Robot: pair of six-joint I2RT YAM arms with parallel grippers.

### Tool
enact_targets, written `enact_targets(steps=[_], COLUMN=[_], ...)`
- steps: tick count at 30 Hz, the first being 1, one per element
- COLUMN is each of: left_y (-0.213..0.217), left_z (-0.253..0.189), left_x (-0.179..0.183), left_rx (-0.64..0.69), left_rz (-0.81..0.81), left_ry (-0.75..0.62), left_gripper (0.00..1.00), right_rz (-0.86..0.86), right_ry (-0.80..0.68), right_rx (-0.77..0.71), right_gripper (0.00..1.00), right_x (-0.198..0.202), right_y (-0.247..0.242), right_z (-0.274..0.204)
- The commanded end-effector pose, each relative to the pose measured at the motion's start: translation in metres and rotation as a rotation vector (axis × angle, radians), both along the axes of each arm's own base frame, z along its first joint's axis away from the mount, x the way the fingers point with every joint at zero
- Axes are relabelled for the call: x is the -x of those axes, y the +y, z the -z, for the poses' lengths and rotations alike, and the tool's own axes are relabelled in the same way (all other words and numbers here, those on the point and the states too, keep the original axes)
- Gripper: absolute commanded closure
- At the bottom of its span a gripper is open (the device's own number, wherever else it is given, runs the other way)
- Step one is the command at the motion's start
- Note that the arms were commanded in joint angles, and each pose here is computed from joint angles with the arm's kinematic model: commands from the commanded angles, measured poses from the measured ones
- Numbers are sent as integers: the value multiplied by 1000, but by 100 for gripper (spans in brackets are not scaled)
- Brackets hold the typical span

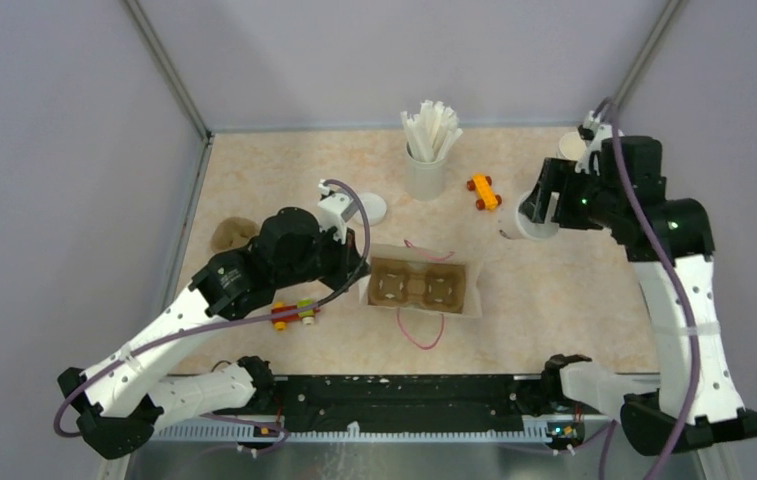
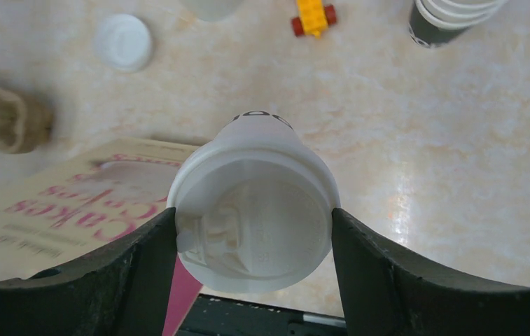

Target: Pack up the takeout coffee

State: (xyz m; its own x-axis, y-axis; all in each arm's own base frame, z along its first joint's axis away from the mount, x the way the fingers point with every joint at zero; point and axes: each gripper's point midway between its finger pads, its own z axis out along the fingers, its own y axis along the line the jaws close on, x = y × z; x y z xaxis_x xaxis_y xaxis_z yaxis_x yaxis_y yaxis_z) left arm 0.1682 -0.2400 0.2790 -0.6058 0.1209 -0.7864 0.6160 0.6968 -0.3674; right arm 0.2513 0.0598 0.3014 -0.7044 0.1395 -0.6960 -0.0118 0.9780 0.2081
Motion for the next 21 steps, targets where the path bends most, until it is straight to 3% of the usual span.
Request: enact_targets(steps=[1,13,21], left_y=[-9,-23,-38], left_z=[-22,-17,-29], left_x=[0,-6,-18], left_rx=[55,51,83], left_rz=[31,39,34], left_ry=[-29,26,34], left_gripper=[100,100,100], right_rz=[-106,-473,-686], right_ry=[-142,-453,-522], right_rx=[-155,-541,-602], right_gripper=[45,46,44], right_x=[39,94,120], right_y=[30,94,113], right_z=[-74,-221,-231])
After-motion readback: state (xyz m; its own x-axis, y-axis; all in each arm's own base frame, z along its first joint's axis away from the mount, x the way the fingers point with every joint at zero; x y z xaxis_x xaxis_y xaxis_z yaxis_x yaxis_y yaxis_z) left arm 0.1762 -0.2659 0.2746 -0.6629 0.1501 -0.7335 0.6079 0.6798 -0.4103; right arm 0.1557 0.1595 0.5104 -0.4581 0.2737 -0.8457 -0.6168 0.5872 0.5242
